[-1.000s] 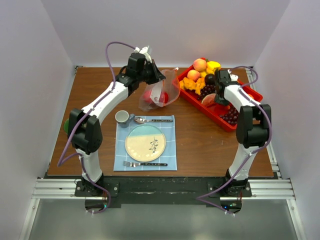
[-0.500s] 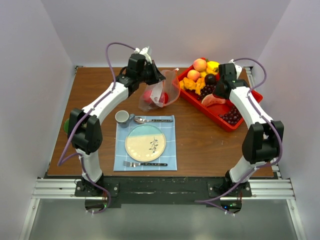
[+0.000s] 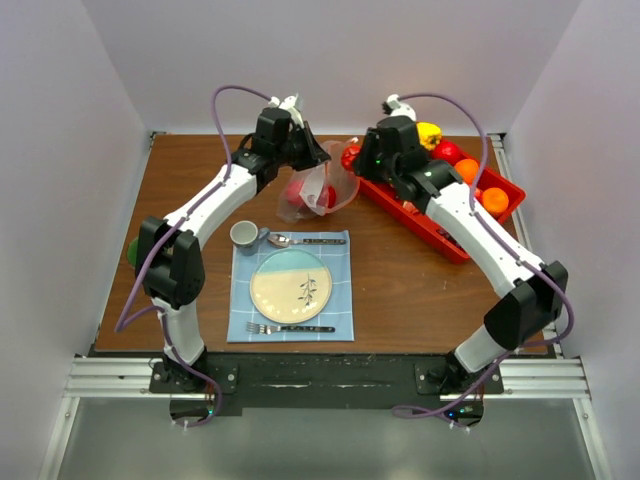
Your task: Place the food in the zip-top bag and seal the zipper
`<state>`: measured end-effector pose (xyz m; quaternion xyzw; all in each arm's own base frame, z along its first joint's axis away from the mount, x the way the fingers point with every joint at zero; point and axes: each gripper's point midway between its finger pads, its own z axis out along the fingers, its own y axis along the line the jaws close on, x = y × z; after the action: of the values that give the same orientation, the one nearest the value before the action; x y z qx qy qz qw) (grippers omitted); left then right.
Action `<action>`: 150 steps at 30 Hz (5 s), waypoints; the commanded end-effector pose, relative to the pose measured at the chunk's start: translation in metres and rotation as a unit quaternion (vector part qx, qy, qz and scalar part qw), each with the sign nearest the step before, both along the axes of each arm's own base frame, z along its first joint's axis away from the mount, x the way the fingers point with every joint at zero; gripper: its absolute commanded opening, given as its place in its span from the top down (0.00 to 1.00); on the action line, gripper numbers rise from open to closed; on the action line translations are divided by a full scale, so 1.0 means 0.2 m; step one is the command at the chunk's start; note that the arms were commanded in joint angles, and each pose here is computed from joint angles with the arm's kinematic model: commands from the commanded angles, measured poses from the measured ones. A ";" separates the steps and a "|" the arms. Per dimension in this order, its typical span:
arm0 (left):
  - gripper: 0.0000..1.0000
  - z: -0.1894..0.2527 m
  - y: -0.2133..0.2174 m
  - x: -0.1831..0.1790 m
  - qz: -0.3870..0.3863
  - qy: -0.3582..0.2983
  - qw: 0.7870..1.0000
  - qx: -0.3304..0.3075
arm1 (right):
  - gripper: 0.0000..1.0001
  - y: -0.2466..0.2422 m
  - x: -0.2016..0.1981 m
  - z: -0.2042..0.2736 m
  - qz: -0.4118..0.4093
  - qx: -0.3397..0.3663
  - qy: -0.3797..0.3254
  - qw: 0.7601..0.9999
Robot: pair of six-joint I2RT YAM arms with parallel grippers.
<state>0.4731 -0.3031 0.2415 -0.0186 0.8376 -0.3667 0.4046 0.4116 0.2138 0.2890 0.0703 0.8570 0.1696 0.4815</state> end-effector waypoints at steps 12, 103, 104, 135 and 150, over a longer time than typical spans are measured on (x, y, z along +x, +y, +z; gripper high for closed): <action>1.00 0.22 0.05 -0.05 -0.004 -0.036 0.999 0.001 | 0.30 0.27 0.24 -0.17 0.019 -0.002 0.021 1.000; 1.00 0.19 0.07 0.06 0.000 -0.036 0.999 -0.016 | 0.35 -1.56 0.35 -1.02 -0.352 -0.080 0.157 0.919; 1.00 0.19 0.07 0.06 0.001 -0.035 0.999 -0.016 | 0.43 -1.56 0.34 -0.99 -0.352 -0.080 0.155 0.920; 1.00 0.22 0.06 0.05 -0.002 -0.035 0.999 -0.022 | 0.79 0.10 0.05 0.06 0.016 0.034 -0.015 0.999; 1.00 0.26 0.08 0.04 0.001 -0.043 0.999 -0.016 | 0.04 0.30 0.27 -0.12 0.018 0.028 0.016 0.999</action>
<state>0.4802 -0.2845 0.2546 -0.0277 0.8386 -0.3614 0.4067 0.4617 0.2701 0.1932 0.0621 0.8972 0.1599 0.4071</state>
